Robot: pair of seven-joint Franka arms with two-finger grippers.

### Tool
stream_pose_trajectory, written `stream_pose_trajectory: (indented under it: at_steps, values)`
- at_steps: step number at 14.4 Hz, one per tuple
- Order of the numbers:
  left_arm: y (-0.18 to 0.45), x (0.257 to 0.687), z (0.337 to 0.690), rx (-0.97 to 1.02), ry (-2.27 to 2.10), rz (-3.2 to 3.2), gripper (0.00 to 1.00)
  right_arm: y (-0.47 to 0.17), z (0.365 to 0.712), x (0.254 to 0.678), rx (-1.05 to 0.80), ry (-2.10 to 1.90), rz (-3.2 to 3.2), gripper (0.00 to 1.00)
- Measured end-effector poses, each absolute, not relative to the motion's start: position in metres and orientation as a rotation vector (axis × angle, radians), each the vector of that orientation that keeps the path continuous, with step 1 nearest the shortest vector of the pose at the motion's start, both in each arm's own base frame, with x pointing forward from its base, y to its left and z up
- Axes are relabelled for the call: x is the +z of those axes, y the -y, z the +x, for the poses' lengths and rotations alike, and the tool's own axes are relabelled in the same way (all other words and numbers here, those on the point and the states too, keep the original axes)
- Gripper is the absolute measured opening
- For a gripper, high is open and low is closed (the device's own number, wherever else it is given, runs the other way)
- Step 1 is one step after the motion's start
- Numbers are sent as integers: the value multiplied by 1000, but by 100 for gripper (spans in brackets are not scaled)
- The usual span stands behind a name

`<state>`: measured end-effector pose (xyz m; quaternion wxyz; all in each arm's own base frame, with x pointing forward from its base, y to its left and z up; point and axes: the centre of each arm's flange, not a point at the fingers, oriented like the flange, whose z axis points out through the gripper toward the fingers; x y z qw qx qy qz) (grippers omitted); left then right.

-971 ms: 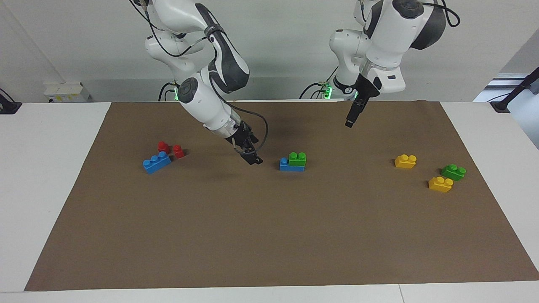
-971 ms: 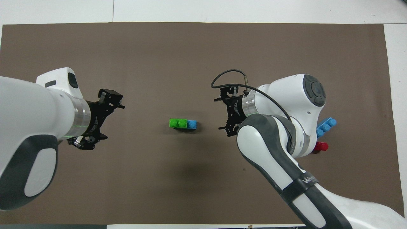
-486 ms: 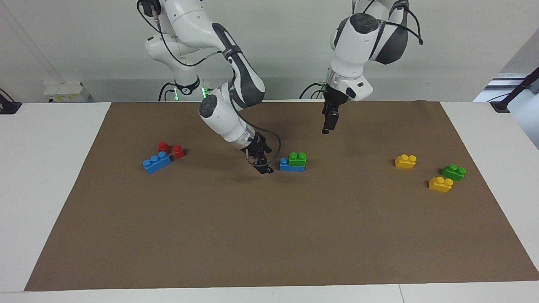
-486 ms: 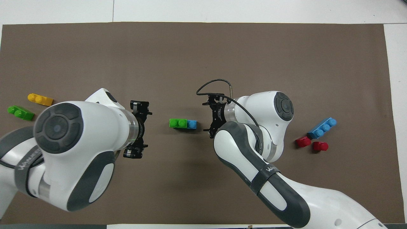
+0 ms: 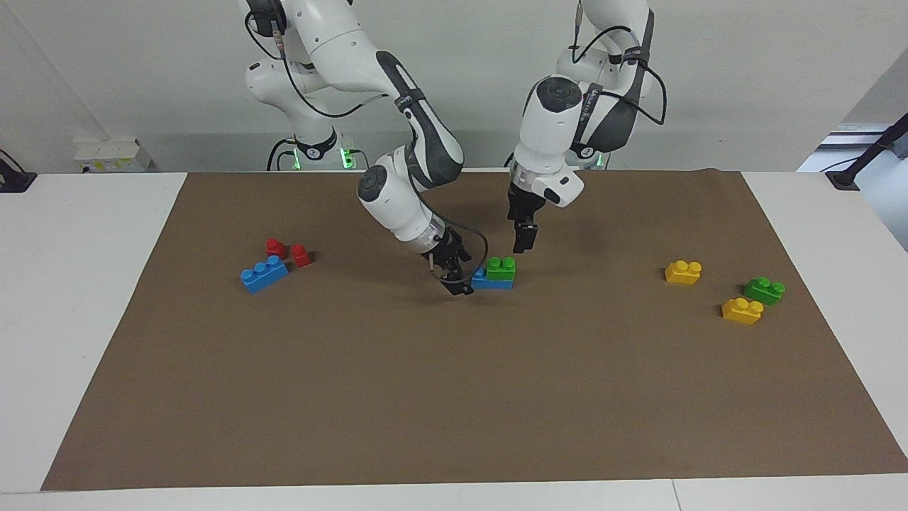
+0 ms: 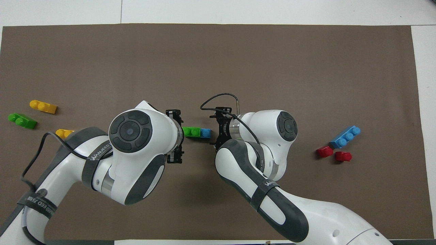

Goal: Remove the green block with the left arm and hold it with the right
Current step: 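Close the left gripper on green while the right gripper closes on blue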

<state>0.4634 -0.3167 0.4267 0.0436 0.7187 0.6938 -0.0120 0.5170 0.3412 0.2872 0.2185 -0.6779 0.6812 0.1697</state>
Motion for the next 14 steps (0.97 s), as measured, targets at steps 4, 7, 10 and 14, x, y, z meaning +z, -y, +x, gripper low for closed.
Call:
stream_pose_trajectory:
  at_steps: [4, 7, 10, 14]
  values:
    - [327, 405, 468, -8, -2153, 2162, 100, -346, 514, 274, 450, -1897, -1872, 100]
    - [329, 399, 469, -4, -2157, 2157, 100, -350, 512, 274, 456, -1905, -1845, 96]
    - [329, 395, 471, 1, -2176, 2123, 100, -353, 510, 275, 452, -1900, -1844, 87]
    - [328, 383, 474, 10, -2182, 2081, 100, -355, 509, 275, 451, -1897, -1847, 62]
